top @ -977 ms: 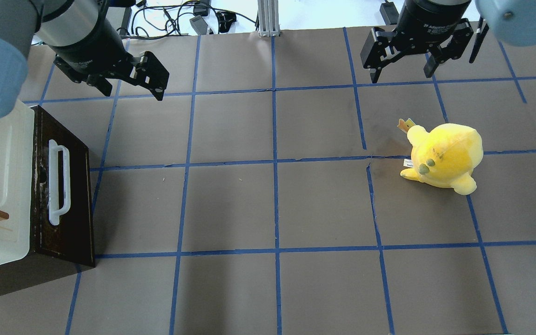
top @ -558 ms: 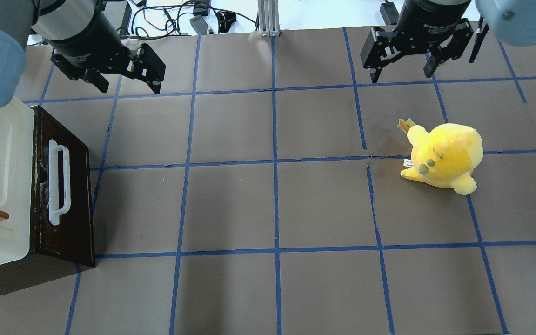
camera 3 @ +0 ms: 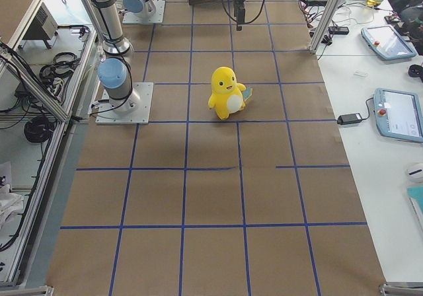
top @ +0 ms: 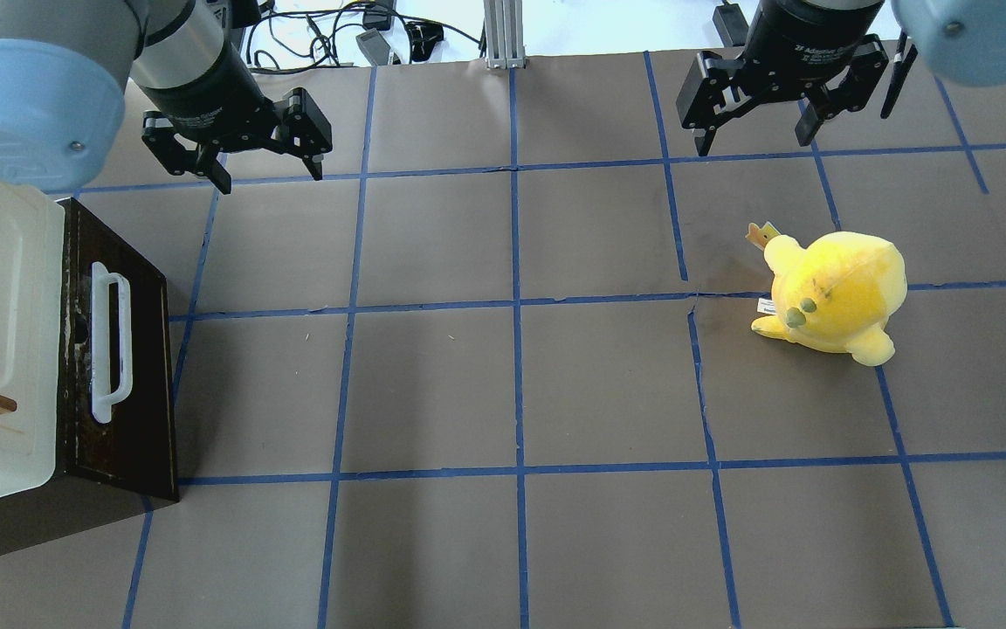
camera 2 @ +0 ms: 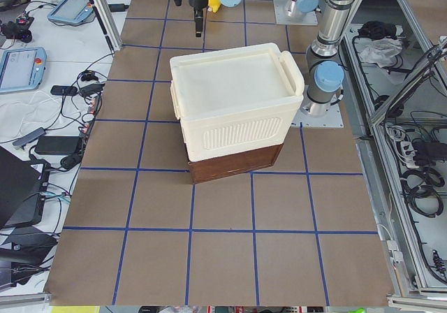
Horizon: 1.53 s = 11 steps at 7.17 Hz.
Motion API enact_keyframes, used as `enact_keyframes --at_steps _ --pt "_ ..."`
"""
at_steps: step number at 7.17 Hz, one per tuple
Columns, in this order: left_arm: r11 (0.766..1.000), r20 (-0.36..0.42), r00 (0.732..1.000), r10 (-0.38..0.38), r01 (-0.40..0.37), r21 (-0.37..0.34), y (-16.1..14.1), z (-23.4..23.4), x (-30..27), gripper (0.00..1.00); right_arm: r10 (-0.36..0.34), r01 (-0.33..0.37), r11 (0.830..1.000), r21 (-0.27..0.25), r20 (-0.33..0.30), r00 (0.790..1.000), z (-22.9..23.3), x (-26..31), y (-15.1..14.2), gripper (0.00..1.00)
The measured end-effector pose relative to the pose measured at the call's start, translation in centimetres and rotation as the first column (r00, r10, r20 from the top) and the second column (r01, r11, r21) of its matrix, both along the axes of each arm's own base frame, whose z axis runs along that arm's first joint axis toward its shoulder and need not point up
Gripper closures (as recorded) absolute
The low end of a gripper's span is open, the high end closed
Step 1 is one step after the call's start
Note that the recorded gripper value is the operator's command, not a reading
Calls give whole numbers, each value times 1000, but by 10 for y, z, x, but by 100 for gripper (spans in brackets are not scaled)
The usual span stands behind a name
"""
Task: Pull drawer sideways
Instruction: 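Reach the left gripper down and align it around the white bar handle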
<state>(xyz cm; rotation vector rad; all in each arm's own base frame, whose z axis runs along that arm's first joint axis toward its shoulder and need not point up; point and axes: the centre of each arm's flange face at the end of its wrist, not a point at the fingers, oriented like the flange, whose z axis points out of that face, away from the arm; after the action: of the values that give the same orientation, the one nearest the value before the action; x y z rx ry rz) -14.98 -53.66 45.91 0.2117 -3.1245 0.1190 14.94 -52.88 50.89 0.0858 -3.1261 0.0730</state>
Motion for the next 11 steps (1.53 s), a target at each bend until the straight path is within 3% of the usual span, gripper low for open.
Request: enact_keyframes --at_steps 2,4,6,7,9,11 --pt "999 89 995 48 -50 19 5 -35 -19 0 0 0 1000 0 0 1000 0 0 0 0" --pt "994 209 973 97 -104 24 12 -84 -33 0 0 0 1000 0 0 1000 0 0 0 0" --pt "992 385 918 92 -118 47 19 -125 -30 0 0 0 1000 0 0 1000 0 0 0 0" --pt "991 489 869 68 -116 69 25 -147 -22 0 0 0 1000 0 0 1000 0 0 0 0" --pt "989 681 732 -9 -95 115 38 -184 -2 0 0 0 1000 0 0 1000 0 0 0 0" --pt "985 773 630 -70 -76 152 39 -207 9 0 0 0 1000 0 0 1000 0 0 0 0"
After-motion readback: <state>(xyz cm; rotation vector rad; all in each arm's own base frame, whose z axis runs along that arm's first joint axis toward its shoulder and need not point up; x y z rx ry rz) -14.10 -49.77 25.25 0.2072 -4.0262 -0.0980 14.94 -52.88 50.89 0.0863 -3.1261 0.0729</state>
